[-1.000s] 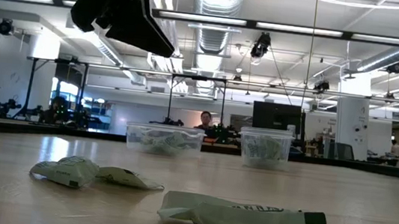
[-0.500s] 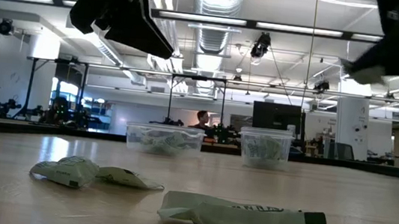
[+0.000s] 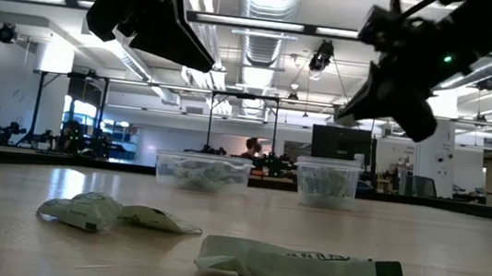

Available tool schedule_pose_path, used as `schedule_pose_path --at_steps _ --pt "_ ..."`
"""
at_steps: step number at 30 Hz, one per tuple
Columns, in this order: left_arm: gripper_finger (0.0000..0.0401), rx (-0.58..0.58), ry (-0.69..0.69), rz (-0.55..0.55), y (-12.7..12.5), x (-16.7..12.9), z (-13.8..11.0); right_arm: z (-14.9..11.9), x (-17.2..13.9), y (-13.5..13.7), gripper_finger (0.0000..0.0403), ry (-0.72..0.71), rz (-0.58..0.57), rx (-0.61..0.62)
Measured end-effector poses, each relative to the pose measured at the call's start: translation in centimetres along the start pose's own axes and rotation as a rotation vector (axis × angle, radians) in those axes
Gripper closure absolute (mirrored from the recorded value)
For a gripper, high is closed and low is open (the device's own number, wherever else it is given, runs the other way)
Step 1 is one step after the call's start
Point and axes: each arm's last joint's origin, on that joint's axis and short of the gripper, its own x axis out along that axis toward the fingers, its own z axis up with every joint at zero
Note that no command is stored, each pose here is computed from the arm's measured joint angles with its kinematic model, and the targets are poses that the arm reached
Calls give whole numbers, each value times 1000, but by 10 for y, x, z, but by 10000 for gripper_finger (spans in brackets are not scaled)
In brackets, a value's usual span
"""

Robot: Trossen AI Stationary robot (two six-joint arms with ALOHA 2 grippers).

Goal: Pick and place items into bin
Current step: Put the green stevia packet into the right transparent bin

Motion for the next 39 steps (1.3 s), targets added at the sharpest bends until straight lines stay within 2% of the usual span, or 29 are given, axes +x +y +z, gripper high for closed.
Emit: schedule_pose_path --at_steps 5,10,17,23,31,39 --pt "296 -1 0 2 1 0 0 -1 24 -15 394 40 95 93" --pt "296 -3 2 5 2 1 0 -4 33 -18 394 29 160 124" --pt "296 -5 0 6 2 1 0 -9 34 -17 394 41 166 126" --pt "296 -10 -6 6 2 1 1 -9 35 -18 390 49 161 179" --pt "296 -11 -8 6 2 1 1 -11 35 -17 327 55 161 186" --pt "296 -11 -8 6 2 1 1 -9 29 -12 286 34 181 108"
